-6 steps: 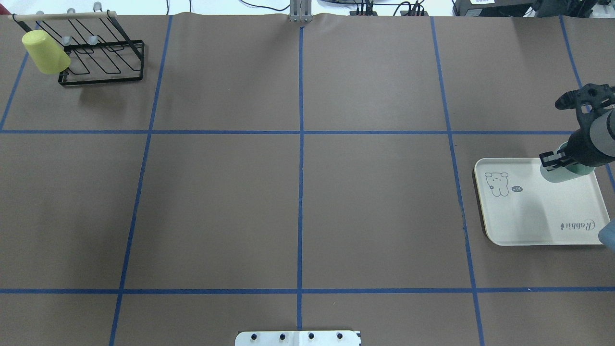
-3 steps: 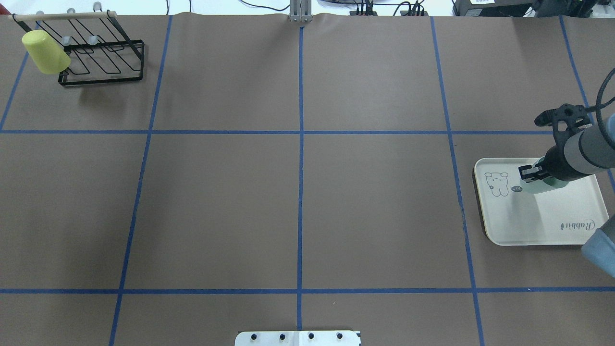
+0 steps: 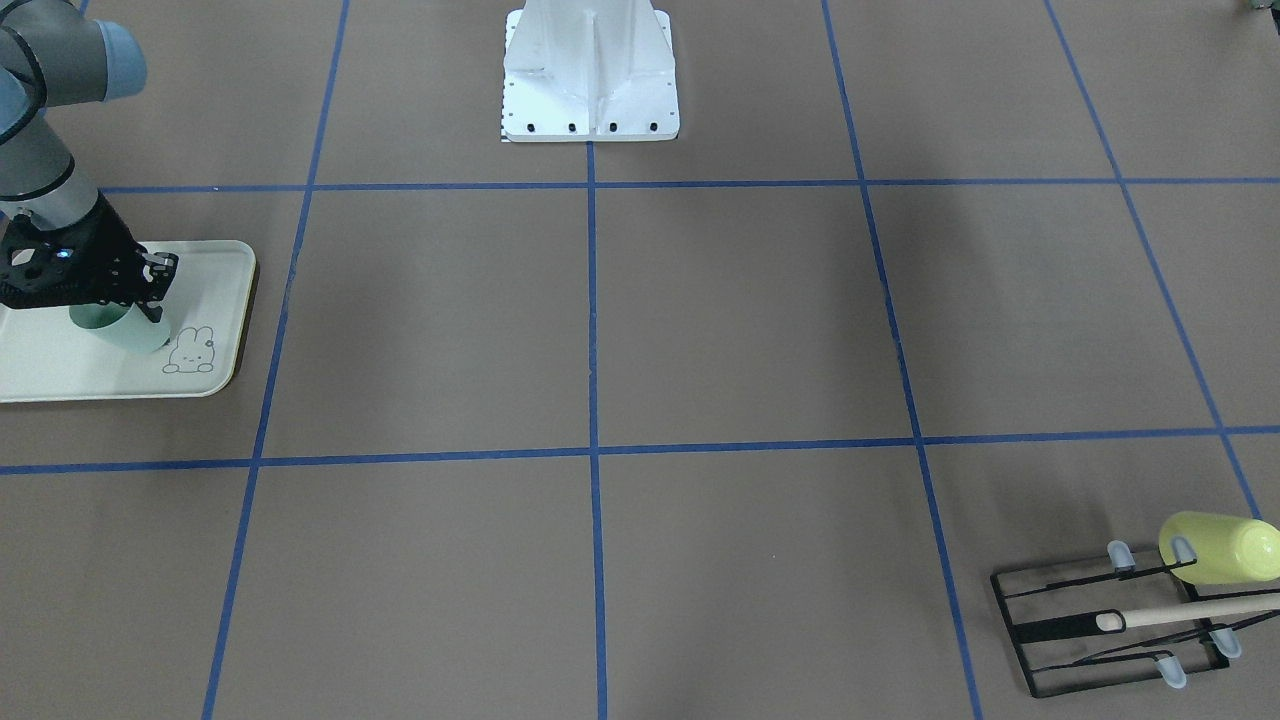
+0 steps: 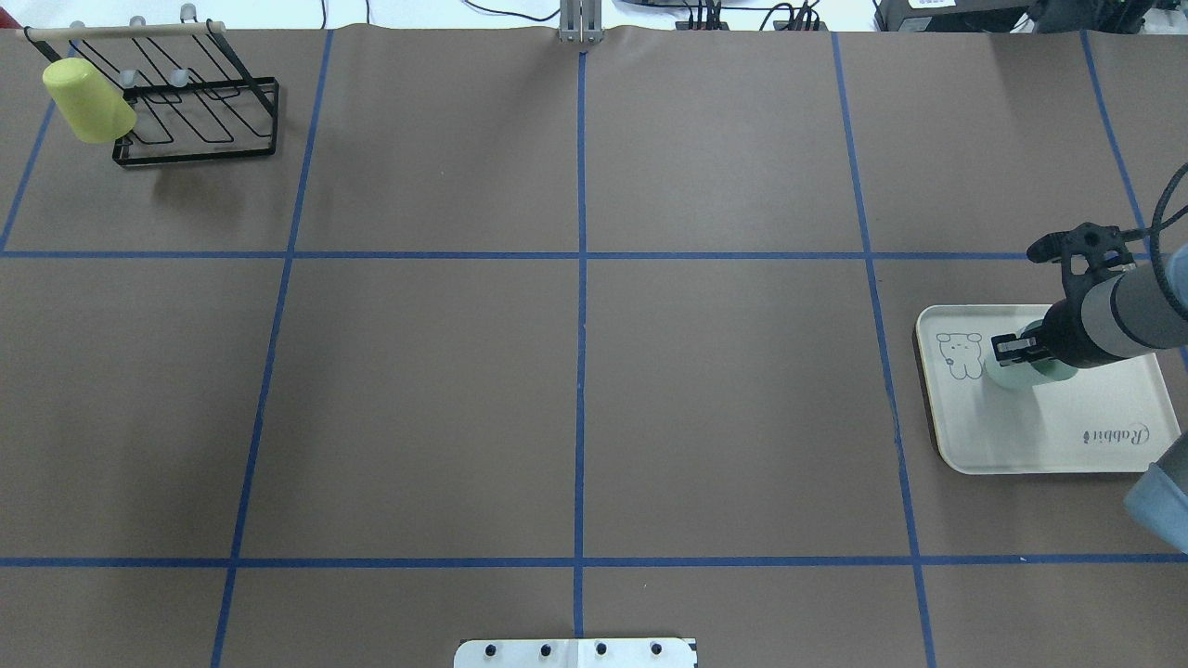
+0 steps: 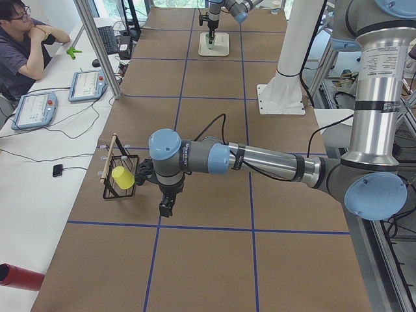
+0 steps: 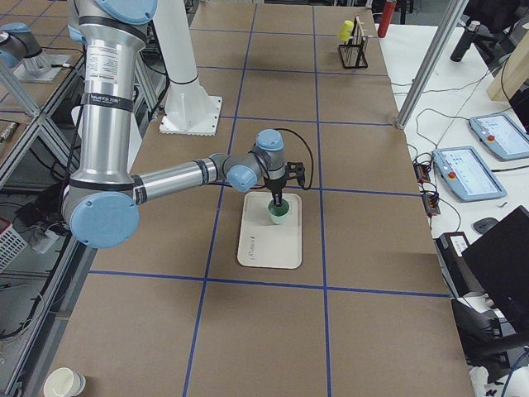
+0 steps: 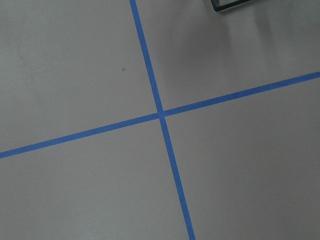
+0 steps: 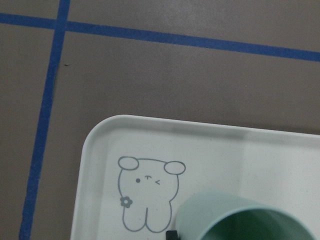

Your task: Left arm grabs green cup and hands to right arm on tray

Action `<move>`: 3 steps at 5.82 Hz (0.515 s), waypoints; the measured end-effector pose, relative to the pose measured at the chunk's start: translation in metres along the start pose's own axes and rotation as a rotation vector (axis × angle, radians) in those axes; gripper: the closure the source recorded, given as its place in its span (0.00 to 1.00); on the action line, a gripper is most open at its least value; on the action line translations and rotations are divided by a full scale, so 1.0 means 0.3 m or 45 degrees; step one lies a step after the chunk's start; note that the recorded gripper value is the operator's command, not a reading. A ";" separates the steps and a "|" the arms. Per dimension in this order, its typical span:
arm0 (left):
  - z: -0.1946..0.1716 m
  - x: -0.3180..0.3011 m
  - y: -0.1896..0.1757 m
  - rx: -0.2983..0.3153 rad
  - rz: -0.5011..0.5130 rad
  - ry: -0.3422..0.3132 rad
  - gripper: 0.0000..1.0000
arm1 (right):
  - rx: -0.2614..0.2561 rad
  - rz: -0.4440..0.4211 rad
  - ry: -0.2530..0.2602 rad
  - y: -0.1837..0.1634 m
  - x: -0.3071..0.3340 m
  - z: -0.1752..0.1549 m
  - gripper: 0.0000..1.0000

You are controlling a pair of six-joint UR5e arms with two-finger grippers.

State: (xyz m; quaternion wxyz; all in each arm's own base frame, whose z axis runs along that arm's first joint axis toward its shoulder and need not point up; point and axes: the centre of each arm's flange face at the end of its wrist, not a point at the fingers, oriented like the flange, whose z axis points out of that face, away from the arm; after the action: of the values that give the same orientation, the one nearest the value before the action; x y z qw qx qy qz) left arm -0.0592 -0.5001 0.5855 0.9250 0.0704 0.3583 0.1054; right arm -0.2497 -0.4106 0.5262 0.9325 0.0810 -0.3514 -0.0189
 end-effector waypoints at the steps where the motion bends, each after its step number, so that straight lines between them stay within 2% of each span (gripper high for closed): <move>1: 0.001 0.000 0.006 0.000 -0.002 0.001 0.00 | 0.004 -0.002 -0.007 -0.001 -0.005 -0.021 0.00; 2: 0.001 0.000 0.010 0.000 -0.007 0.003 0.00 | -0.007 0.011 0.004 -0.016 -0.012 -0.086 0.00; 3: 0.001 0.000 0.011 0.001 -0.011 0.006 0.00 | -0.038 -0.003 0.049 -0.050 -0.023 -0.196 0.00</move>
State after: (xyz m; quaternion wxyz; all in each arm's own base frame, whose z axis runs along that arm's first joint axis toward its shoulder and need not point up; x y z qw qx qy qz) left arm -0.0595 -0.4968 0.5864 0.9245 0.0691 0.3608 0.1015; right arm -0.2159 -0.4169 0.4758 0.9402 0.0679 -0.3330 -0.0236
